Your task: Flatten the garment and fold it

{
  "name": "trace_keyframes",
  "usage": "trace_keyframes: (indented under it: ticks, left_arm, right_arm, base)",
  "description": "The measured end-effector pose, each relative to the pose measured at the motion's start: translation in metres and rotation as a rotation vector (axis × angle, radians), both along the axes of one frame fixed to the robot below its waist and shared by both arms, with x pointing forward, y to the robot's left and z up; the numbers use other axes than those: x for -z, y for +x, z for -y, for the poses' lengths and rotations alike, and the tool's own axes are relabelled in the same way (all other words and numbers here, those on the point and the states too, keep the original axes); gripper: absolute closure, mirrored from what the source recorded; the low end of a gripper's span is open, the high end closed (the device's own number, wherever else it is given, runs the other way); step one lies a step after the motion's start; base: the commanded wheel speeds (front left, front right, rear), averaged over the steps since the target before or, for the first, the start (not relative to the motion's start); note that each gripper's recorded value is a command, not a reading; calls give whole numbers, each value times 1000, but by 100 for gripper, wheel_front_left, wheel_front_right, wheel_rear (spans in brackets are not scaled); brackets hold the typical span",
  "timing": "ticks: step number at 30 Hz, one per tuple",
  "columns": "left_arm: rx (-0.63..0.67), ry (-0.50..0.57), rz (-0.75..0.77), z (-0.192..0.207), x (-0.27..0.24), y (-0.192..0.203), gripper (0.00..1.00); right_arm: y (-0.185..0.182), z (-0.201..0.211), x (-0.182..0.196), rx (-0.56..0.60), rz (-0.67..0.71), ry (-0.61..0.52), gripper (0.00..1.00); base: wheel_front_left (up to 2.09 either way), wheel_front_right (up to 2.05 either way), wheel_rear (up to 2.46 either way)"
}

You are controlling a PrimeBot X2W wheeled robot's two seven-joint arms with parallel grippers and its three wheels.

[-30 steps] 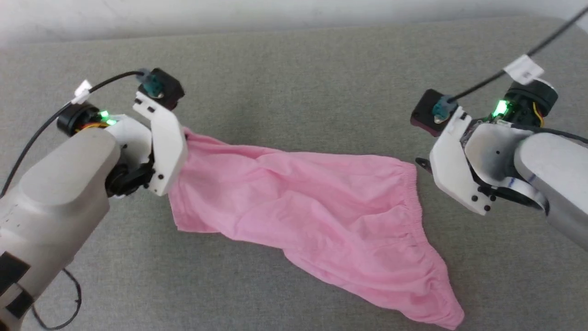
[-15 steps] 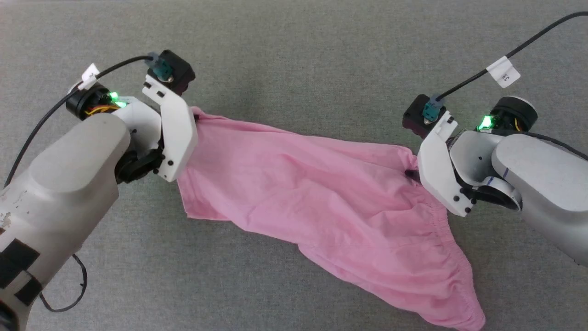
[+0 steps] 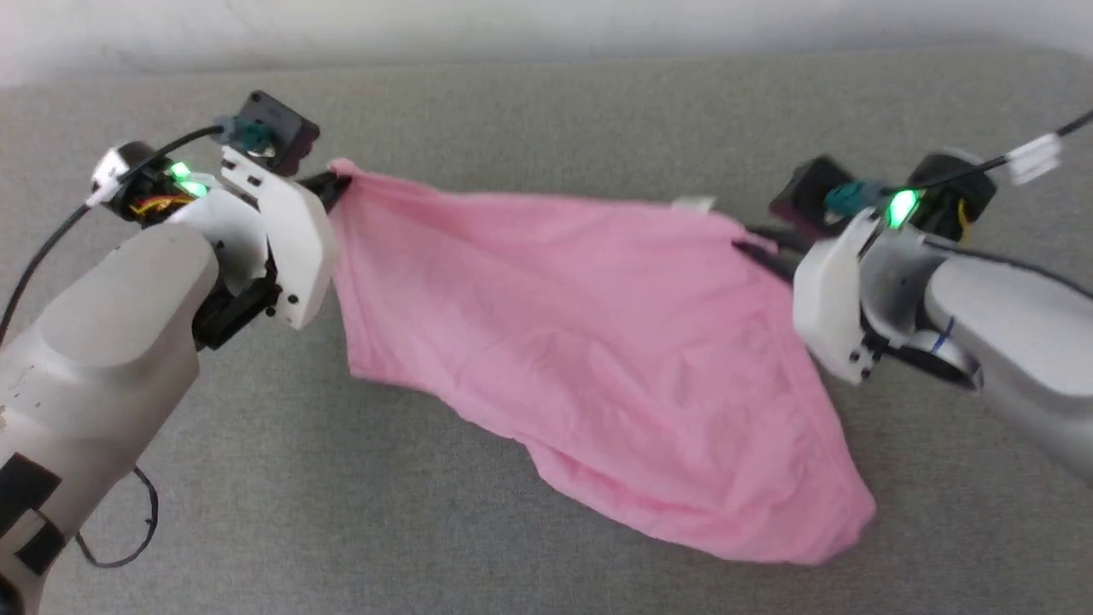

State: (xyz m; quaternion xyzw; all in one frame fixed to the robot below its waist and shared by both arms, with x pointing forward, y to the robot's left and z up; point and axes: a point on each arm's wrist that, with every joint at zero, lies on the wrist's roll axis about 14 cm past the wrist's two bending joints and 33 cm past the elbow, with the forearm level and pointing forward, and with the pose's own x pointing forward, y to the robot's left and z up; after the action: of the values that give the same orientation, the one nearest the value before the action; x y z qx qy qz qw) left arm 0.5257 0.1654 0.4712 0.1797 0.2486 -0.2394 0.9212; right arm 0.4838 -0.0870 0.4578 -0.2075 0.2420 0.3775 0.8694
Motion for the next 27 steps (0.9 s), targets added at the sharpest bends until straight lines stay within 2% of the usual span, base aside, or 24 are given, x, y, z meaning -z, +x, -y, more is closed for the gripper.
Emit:
trace_keyframes:
  ticks: [6, 17, 19, 27]
  left_arm:
    - [-10, -48, 261, -1, -75, 11, 100]
    - [-3, -70, 764, 4, -246, 44, 100]
    - [-13, -86, 854, 5, -273, 52, 100]
    - [-43, -132, 1042, 4, -327, 90, 100]
  right_arm:
    - [26, 9, -95, 29, 299, 118, 100]
    - [78, 37, -261, 115, 790, 241, 100]
    - [89, 35, -280, 118, 849, 247, 100]
    - [135, 22, -339, 116, 1031, 246, 100]
  base:
    - [0, 0, 0]
    - [0, 0, 0]
    - [0, 0, 0]
    - [0, 0, 0]
